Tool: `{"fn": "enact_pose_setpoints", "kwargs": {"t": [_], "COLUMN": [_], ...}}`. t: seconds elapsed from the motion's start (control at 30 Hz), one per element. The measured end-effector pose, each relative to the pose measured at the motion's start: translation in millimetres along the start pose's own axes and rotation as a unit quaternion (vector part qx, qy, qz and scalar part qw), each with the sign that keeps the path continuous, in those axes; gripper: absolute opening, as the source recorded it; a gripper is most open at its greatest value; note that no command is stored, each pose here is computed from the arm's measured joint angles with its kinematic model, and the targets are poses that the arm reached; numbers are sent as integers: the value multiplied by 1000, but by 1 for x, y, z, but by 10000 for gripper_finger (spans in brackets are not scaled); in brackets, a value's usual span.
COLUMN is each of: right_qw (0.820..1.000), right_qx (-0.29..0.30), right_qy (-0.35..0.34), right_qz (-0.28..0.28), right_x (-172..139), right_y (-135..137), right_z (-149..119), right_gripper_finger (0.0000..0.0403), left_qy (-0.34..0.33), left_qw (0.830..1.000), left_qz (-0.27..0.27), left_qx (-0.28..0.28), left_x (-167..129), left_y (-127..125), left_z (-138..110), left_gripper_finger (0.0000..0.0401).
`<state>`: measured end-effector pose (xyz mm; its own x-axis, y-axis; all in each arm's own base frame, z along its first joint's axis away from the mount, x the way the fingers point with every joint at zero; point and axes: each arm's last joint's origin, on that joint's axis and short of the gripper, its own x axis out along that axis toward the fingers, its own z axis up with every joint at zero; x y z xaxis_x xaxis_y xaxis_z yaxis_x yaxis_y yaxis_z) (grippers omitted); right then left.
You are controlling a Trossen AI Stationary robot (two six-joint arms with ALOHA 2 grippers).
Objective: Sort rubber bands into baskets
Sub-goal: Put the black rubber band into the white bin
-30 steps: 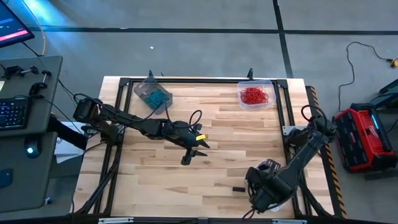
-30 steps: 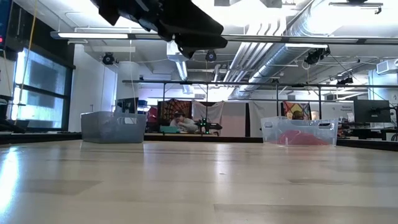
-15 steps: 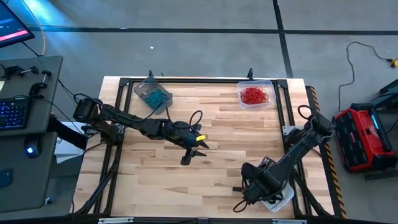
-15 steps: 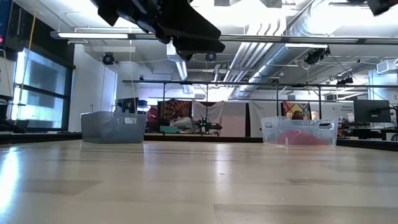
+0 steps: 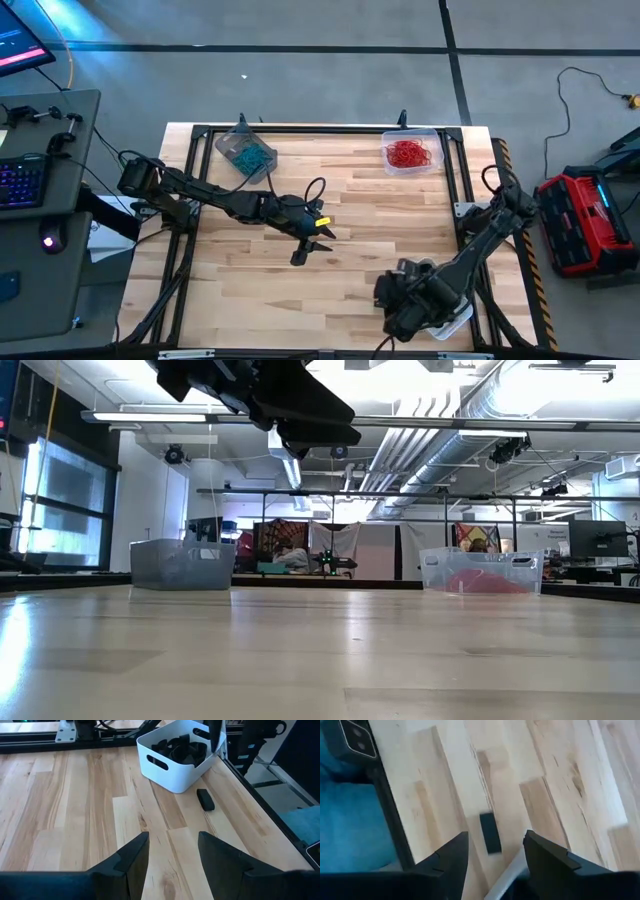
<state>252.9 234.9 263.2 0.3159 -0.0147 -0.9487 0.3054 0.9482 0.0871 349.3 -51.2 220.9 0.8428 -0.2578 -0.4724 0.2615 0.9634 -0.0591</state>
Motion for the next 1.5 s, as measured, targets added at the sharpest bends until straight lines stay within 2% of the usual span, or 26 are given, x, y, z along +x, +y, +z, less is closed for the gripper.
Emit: {"fn": "enact_pose_setpoints", "kwargs": {"t": [0.1, 0.37, 0.73, 0.9, 1.23, 1.5], "right_qw": [1000, 992, 982, 981, 982, 980], "right_qx": [-28, -108, -124, -134, -130, -139], "right_qy": [4, 66, 137, 138, 135, 137], "right_qz": [-8, -31, -43, -34, -33, -21], "right_x": [16, 66, 109, 114, 120, 124], "right_y": [4, 13, 14, 15, 13, 12], "right_z": [5, 6, 3, 4, 2, 0], "right_gripper_finger": [181, 181, 181, 167, 83, 80], "left_qy": [0, 10, 23, 26, 26, 26], "left_qw": [1000, 1000, 1000, 1000, 1000, 1000], "left_qz": [0, 0, 0, 0, 0, 0], "left_qx": [0, -1, -3, -4, -4, -4], "left_x": [0, 0, 0, 0, 0, 0], "left_y": [0, 0, 0, 0, 0, 0], "left_z": [0, -2, -4, -5, -5, -5], "left_gripper_finger": [163, 163, 163, 163, 163, 163]}}
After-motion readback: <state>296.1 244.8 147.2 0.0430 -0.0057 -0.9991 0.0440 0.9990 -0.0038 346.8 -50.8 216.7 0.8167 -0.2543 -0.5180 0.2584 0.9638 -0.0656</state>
